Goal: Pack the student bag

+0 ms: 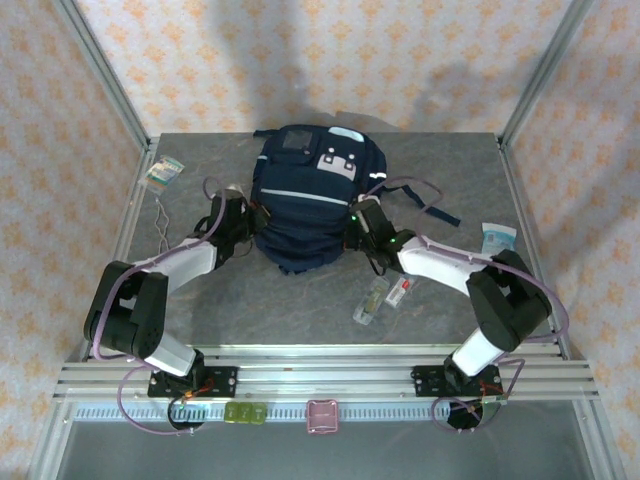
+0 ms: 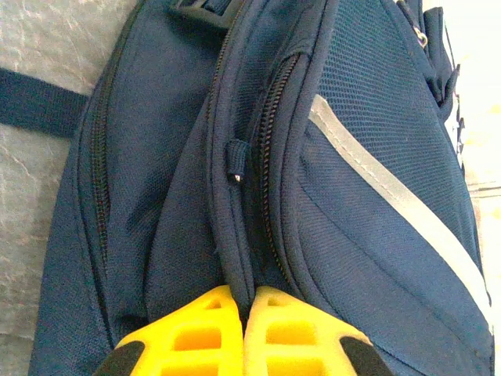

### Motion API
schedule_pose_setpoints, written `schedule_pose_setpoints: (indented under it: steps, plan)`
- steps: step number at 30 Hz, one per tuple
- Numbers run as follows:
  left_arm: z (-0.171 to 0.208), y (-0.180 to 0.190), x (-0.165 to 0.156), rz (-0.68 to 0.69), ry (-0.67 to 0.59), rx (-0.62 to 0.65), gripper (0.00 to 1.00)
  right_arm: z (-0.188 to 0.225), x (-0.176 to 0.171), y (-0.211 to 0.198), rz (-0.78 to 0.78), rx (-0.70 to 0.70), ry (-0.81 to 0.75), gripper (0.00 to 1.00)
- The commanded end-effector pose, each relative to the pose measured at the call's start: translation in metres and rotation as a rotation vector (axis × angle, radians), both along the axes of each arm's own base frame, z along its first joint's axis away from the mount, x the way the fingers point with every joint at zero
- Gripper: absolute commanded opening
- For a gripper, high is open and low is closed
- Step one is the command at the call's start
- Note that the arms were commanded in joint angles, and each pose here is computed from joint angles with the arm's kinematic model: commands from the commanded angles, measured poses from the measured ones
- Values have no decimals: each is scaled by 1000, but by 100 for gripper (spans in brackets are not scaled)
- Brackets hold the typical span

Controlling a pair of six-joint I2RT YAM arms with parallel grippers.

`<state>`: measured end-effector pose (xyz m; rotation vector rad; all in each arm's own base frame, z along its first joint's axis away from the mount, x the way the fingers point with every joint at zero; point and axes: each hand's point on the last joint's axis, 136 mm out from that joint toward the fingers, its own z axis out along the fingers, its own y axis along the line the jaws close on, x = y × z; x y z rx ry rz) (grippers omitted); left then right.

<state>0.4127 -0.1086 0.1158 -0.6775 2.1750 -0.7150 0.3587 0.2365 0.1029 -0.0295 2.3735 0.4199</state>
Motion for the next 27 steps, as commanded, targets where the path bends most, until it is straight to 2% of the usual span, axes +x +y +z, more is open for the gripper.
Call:
schedule_pose_setpoints:
  steps: [1, 7, 8, 10, 12, 18, 21, 24, 27]
  plan:
    - [29, 33, 23, 69, -74, 114, 0, 8, 6, 5, 16, -12, -33, 0]
    - [53, 66, 44, 128, -82, 220, 0, 21, -24, 87, 225, 100, -29, 0]
    - [57, 69, 45, 134, -81, 222, 9, 21, -27, 99, 249, 131, -23, 0]
    - [62, 67, 43, 133, -80, 209, 35, 17, -28, 114, 271, 169, -6, 0]
    - [59, 59, 32, 120, -77, 166, 44, 16, -24, 124, 278, 200, 1, 0]
    - [32, 23, -23, 94, -39, 22, 48, 14, -20, 138, 306, 232, 7, 0]
    - [22, 3, -46, 100, -52, -73, 53, 14, -21, 138, 313, 228, 2, 0]
    - [20, -11, -52, 95, -76, -137, 55, 13, -22, 136, 314, 217, 0, 0]
    - [19, -26, -47, 76, -90, -146, 56, 10, -23, 135, 313, 219, 5, 0]
